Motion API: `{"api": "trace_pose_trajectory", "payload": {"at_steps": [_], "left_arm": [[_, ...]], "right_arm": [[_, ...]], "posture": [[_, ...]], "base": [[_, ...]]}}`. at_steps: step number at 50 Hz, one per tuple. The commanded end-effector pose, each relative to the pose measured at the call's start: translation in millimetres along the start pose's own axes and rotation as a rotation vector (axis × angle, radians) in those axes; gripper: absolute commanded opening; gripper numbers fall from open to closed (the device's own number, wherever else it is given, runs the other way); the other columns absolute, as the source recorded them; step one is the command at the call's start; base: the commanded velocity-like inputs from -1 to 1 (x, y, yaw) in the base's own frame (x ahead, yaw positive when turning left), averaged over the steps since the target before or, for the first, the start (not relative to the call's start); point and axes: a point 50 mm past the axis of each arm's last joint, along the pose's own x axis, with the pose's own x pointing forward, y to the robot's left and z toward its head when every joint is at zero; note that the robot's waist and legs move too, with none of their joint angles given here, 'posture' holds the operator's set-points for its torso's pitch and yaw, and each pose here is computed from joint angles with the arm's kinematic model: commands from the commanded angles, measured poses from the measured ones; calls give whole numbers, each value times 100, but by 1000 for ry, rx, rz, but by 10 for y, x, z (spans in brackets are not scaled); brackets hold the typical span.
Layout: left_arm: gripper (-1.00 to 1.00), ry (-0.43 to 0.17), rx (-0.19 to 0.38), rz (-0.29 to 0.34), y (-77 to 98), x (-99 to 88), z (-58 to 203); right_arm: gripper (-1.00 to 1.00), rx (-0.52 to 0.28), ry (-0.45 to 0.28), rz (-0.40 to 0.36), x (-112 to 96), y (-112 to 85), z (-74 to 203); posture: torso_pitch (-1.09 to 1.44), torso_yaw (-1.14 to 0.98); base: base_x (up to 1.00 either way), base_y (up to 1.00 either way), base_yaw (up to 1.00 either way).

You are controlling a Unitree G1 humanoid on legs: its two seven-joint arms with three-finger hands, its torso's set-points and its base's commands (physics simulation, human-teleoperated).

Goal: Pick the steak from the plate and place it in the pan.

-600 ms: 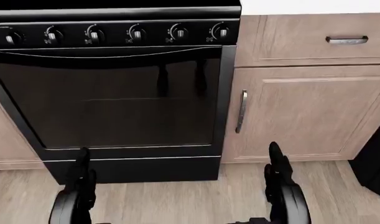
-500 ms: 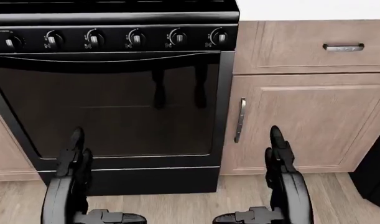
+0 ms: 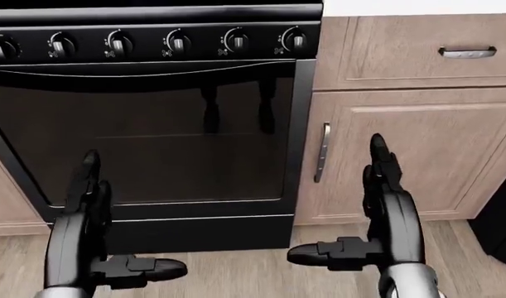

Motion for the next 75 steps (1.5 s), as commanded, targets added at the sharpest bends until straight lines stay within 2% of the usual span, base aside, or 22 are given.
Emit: {"api": "trace_pose_trajectory", "payload": {"at_steps": [1, 3, 4, 6, 7, 8, 11, 13, 16, 18, 19, 21, 22, 26, 28, 29, 33, 40, 42, 47, 63, 75], "left_arm": [[100, -57, -8, 6, 23, 74, 148], [100, -57, -10, 12, 50, 117, 200], [100, -60, -15, 13, 70, 152, 248], [100, -61, -17, 24, 96, 207, 374], [100, -54, 17, 46, 116, 241, 459], [100, -60, 5, 41, 112, 258, 513], [100, -86, -2, 17, 111, 393, 719], [100, -98, -3, 21, 106, 412, 918], [100, -109, -27, 13, 118, 484, 1084], [100, -118, -17, -5, 112, 520, 1231], [100, -111, 41, 5, 108, 540, 1279], [100, -123, 25, 9, 127, 601, 1322], [100, -134, 17, 9, 140, 612, 1386], [100, -162, 31, 15, 184, 629, 1609], [100, -171, 65, -4, 165, 589, 1723], [100, -171, 55, 4, 179, 589, 1766], [100, -171, 30, -4, 169, 637, 1741], [100, -194, 49, 1, 138, 605, 1847], [100, -210, 38, 4, 150, 535, 1949], [100, -201, 45, 18, 162, 557, 1916], [100, -215, 14, 23, 197, 506, 1994], [100, -218, 22, 24, 203, 527, 1972]], "right_arm": [[100, -11, -78, -1, 90, 19, 214], [100, -14, -86, -6, 122, 20, 272], [100, 20, -89, 1, 144, 22, 315], [100, 30, -97, 11, 196, 13, 409], [100, 30, -100, 6, 225, 4, 502], [100, 33, -93, -6, 233, -6, 536], [100, 13, -115, -2, 286, -26, 812], [100, -4, -130, -17, 309, -63, 972], [100, -35, -129, -17, 302, -113, 1129], [100, -51, -117, -8, 313, -107, 1209], [100, -50, -116, -15, 329, -116, 1248], [100, -41, -106, -33, 338, -133, 1294], [100, -21, -117, -19, 335, -128, 1349], [100, -5, -127, -36, 333, -172, 1496], [100, -13, -132, -48, 378, -194, 1577], [100, 1, -141, -54, 389, -217, 1626], [100, 24, -177, -56, 307, -225, 1776], [100, 10, -192, -38, 233, -206, 1872], [100, 16, -206, -38, 197, -226, 1926], [100, 28, -228, -39, 150, -251, 2013], [100, 29, -236, -38, 148, -242, 1993], [100, 29, -236, -43, 147, -242, 2001]], "posture": [[0, 0], [0, 0], [0, 0], [0, 0], [0, 0], [0, 0], [0, 0], [0, 0], [0, 0], [0, 0], [0, 0], [0, 0], [0, 0], [0, 0], [0, 0], [0, 0], [0, 0], [0, 0], [0, 0], [0, 0], [0, 0], [0, 0]], "base": [[0, 0, 0], [0, 0, 0], [0, 0, 0], [0, 0, 0], [0, 0, 0], [0, 0, 0], [0, 0, 0], [0, 0, 0], [0, 0, 0], [0, 0, 0], [0, 0, 0], [0, 0, 0], [0, 0, 0], [0, 0, 0], [0, 0, 0], [0, 0, 0], [0, 0, 0], [0, 0, 0], [0, 0, 0], [12, 0, 0], [17, 0, 0], [17, 0, 0]]}}
